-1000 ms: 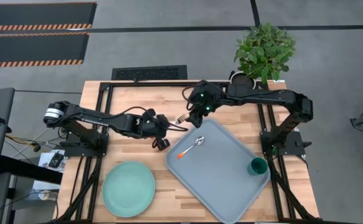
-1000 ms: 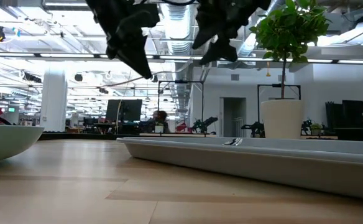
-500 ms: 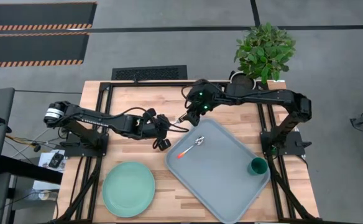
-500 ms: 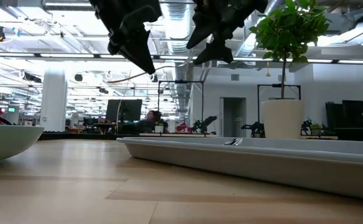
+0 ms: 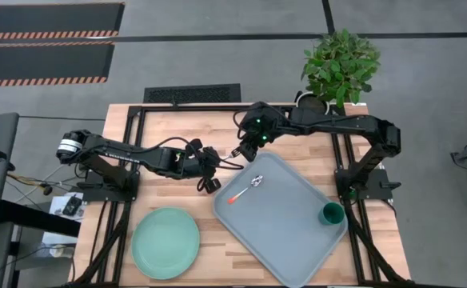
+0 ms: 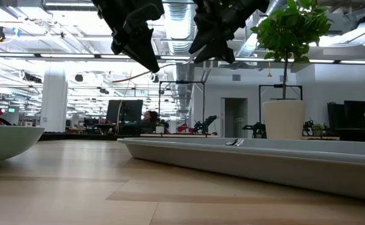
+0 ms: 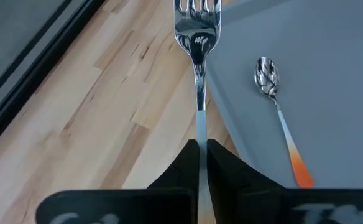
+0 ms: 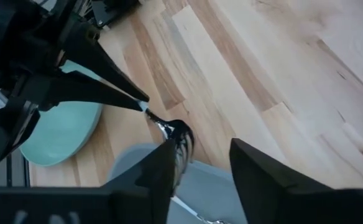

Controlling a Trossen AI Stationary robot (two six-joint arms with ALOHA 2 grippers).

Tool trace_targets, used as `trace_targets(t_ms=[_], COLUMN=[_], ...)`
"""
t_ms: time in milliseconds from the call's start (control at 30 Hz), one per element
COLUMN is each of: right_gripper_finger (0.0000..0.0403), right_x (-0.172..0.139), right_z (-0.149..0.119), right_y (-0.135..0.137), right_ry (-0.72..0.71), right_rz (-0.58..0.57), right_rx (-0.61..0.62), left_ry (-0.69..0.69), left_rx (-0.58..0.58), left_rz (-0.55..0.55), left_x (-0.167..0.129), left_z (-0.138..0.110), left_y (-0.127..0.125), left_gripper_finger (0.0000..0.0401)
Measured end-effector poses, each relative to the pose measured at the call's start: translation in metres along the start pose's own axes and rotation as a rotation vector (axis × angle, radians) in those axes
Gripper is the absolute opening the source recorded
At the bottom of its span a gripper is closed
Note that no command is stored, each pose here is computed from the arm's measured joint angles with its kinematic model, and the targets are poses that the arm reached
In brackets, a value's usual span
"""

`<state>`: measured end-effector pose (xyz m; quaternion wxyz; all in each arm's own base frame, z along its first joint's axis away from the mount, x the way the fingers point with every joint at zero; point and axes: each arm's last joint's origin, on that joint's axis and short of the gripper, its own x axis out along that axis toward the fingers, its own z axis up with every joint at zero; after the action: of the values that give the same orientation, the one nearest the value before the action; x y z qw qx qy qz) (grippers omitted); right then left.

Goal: Pick and place plate/cup/fork/spoon on tray
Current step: Put the orange fork on the blue tray to the right of the orange spoon

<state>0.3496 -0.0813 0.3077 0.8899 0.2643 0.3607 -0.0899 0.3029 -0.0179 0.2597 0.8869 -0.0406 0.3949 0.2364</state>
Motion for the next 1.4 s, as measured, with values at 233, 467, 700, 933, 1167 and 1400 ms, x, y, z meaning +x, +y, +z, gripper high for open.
trace_targets(t_ms=[233,467,700,933,1167,1400], right_gripper_finger=[0.0098,0.003,0.0007,0.0003,0.0002,0.0001], right_x=[0.0,0.0,0.0,0.0,-0.005,-0.005], right_z=[0.0,0.0,-0.001,-0.008,-0.024,-0.061], right_y=[0.0,0.0,0.0,-0.003,-0.005,0.005], right_ry=[0.001,0.002,0.008,0.086,0.24,0.302], right_rz=[0.003,0.002,-0.001,-0.028,-0.052,0.097], right_rx=[-0.007,-0.006,-0.008,-0.015,-0.012,0.036], left_ry=[-0.006,-0.02,-0.043,-0.05,-0.062,-0.167], left_rx=[0.0,-0.004,-0.032,-0.083,-0.13,-0.225], left_rz=[0.002,0.014,0.004,-0.044,-0.088,-0.037], left_x=[0.0,0.0,0.0,-0.002,-0.022,-0.059], left_z=[0.0,0.001,0.003,0.006,0.008,0.011], left_y=[0.0,0.0,-0.001,-0.002,0.007,0.028], left_gripper_finger=[0.0,0.0,0.0005,0.0089,0.0199,0.023])
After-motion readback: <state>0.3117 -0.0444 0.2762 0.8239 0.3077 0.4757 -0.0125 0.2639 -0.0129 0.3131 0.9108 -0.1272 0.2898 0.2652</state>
